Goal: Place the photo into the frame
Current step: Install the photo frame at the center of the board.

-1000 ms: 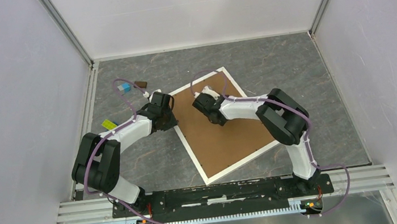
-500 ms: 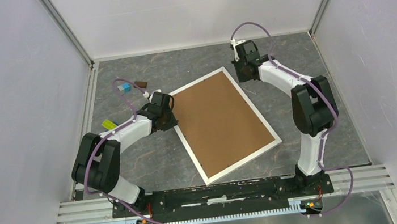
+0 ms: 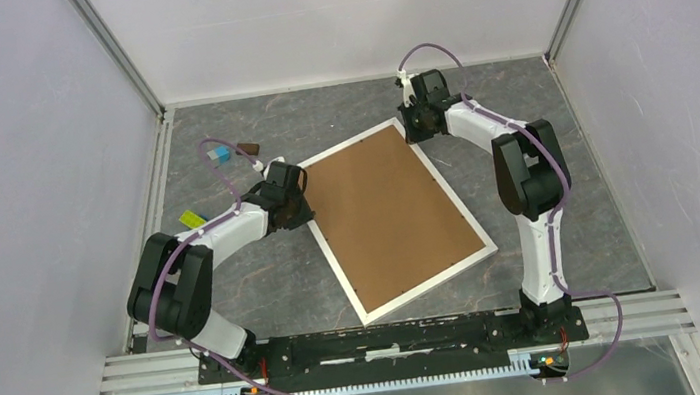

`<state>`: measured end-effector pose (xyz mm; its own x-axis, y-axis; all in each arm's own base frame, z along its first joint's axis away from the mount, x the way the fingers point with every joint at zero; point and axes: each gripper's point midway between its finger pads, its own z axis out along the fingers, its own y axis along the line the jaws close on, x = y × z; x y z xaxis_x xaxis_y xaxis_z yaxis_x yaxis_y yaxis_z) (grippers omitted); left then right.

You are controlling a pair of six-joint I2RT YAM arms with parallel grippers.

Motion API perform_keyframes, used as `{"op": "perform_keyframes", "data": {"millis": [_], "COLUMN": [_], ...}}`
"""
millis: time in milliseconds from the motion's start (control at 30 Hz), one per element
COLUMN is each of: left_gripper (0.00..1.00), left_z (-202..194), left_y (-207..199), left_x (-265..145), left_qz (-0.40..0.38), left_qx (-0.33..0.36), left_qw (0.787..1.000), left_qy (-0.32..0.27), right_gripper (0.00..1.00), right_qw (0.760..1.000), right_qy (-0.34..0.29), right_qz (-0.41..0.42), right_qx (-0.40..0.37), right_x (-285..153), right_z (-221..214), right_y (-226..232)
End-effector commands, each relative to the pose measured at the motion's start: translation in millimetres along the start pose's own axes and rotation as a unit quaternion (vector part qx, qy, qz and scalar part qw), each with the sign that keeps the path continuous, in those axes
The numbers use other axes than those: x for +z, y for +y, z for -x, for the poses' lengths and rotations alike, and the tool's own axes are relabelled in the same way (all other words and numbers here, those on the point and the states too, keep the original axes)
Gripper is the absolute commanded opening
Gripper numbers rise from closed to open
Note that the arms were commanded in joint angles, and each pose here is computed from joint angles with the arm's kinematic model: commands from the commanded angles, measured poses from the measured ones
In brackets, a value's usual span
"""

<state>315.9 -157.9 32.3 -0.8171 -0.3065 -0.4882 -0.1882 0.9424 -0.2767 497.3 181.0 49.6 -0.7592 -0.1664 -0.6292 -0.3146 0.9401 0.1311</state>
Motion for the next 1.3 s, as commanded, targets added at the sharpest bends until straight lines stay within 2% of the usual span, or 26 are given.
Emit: {"op": "perform_keyframes", "data": {"millis": [0, 167, 267, 367, 933, 1100, 1267], "left_gripper": [0.02, 0.02, 0.02, 0.02, 0.02, 0.02, 0.02], "left_z": [-22, -22, -22, -22, -22, -23, -23], "left_y": [8, 8, 8, 7, 8, 8, 8], "left_x": [12, 12, 12, 12, 13, 13, 13], "left_qz": [0.005, 0.005, 0.004, 0.004, 0.005, 0.006, 0.006], "left_qx": [0.028, 0.029, 0.029, 0.029, 0.028, 0.028, 0.029], "left_qw": [0.999, 0.999, 0.999, 0.999, 0.999, 0.999, 0.999], "left_qy": [0.037, 0.037, 0.037, 0.036, 0.037, 0.039, 0.038], "right_gripper": [0.00, 0.01, 0.17, 0.22, 0.24, 0.25, 0.28], "right_qw": [1.000, 1.000, 0.999, 0.999, 0.999, 0.999, 0.998], "right_qy": [-0.022, -0.020, -0.017, -0.012, 0.023, 0.026, 0.026], "right_qz": [0.000, -0.006, -0.027, -0.045, -0.028, -0.021, -0.047], "right_qx": [-0.004, -0.007, -0.011, -0.020, -0.019, -0.020, -0.028], "right_x": [0, -2, -3, -4, 17, 12, 2], "right_z": [22, 22, 23, 22, -2, -6, -2], "right_y": [1, -3, -10, -17, -17, -12, -21]}}
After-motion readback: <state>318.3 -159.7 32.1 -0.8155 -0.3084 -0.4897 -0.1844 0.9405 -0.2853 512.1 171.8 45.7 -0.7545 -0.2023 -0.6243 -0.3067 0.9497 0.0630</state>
